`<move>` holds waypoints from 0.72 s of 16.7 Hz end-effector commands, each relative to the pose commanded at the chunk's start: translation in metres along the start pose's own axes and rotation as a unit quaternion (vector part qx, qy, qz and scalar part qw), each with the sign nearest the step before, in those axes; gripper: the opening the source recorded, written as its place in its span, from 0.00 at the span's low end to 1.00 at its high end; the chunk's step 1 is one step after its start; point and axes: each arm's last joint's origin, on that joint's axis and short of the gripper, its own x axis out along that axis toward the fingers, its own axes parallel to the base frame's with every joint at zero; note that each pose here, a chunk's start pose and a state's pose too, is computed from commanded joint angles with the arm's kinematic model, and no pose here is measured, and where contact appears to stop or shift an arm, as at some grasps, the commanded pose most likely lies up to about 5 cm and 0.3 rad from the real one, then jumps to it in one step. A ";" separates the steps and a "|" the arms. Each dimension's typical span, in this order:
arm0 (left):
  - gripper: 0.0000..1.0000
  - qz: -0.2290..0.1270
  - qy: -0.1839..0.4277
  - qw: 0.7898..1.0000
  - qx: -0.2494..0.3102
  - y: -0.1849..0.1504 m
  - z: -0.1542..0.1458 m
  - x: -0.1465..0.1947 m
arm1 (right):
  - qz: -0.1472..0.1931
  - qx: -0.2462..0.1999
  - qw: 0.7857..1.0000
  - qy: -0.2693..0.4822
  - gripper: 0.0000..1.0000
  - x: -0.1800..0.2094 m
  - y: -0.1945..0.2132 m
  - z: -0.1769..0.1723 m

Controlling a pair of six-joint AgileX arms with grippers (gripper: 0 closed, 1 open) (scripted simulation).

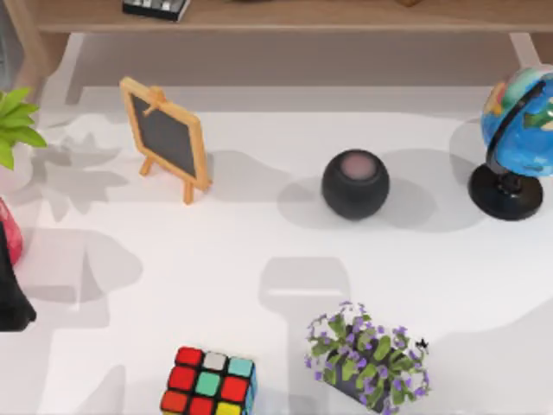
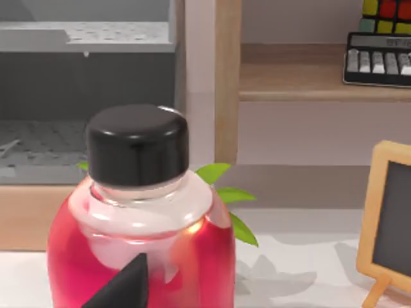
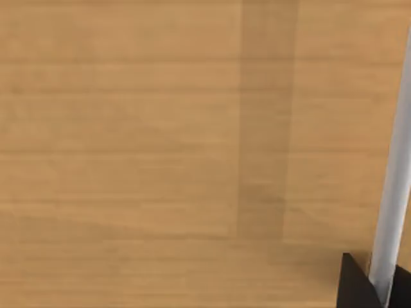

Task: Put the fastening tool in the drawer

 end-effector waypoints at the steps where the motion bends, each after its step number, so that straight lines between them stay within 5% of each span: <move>1: 1.00 0.000 0.000 1.000 0.000 0.000 0.000 0.000 | 0.000 0.000 1.000 0.000 0.00 0.000 0.000 0.000; 2: 1.00 0.000 0.000 1.000 0.000 0.000 0.000 0.000 | 0.000 0.000 1.000 0.000 0.00 0.000 0.000 0.000; 12: 1.00 0.000 0.000 1.000 0.000 0.000 0.000 0.000 | 0.000 0.000 1.000 0.000 0.75 0.000 0.000 0.000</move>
